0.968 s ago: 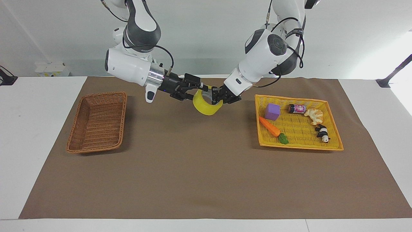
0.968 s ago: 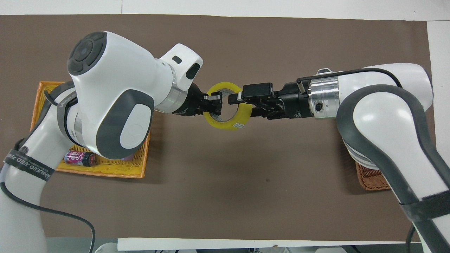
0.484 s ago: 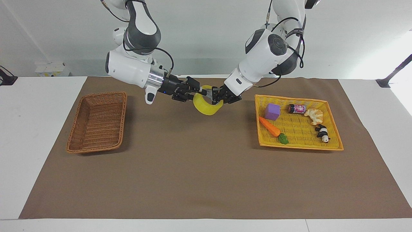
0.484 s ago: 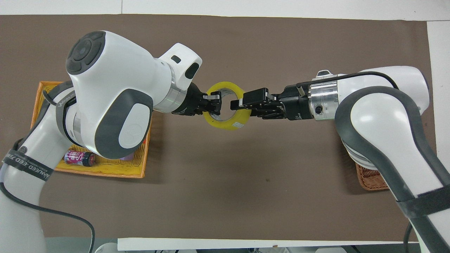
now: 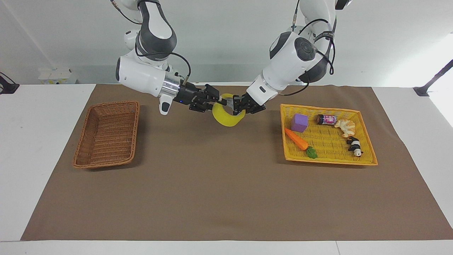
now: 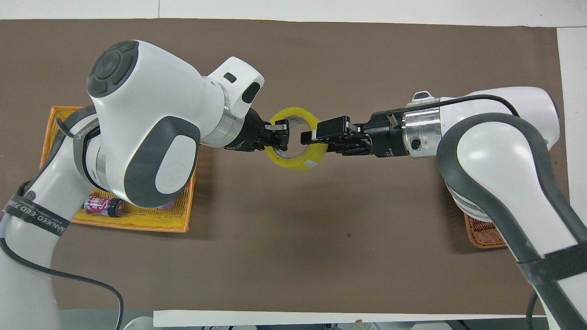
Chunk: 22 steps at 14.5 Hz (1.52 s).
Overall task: Move tape to another basket
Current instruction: 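Close the right gripper on the tape while the left gripper releases it, then carry the tape with the right gripper while the left gripper withdraws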
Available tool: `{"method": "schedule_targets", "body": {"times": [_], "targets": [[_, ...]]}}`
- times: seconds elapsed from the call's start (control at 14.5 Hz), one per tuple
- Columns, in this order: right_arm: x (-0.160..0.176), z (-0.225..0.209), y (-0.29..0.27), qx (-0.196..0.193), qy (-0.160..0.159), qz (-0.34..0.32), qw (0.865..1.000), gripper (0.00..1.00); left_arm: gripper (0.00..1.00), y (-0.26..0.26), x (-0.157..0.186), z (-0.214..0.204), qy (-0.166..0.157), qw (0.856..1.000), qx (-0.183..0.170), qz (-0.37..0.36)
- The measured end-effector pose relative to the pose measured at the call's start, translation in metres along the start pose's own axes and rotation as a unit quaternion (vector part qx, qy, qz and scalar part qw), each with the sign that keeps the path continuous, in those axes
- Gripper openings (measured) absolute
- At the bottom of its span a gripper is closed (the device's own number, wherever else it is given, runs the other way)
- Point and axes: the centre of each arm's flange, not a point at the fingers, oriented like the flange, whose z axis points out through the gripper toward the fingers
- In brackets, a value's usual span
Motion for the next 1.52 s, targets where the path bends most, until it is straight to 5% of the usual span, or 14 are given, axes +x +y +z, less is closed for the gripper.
{"method": "schedule_targets", "body": {"times": [0.41, 0.48, 0.62, 1.11, 1.52], "targets": [[0.002, -0.004, 0.002, 0.001, 0.003, 0.002, 1.000, 0.54, 0.95, -0.014, -0.010, -0.060, 0.007, 1.000, -0.002, -0.024], [0.002, -0.004, 0.002, 0.001, 0.003, 0.002, 1.000, 0.54, 0.98, -0.022, -0.010, -0.075, 0.009, 0.999, -0.002, -0.031], [0.003, -0.005, 0.003, 0.001, 0.004, 0.002, 1.000, 0.54, 0.99, -0.043, -0.009, -0.105, 0.018, 0.999, 0.002, -0.045], [0.006, -0.017, 0.010, 0.006, -0.002, 0.007, 1.000, 0.54, 0.99, -0.173, 0.027, -0.182, 0.076, 0.987, 0.110, -0.088], [0.024, -0.159, 0.102, 0.001, -0.017, 0.000, 1.000, 0.54, 0.99, -0.266, 0.041, -0.223, 0.079, 0.980, 0.182, -0.011]]}}
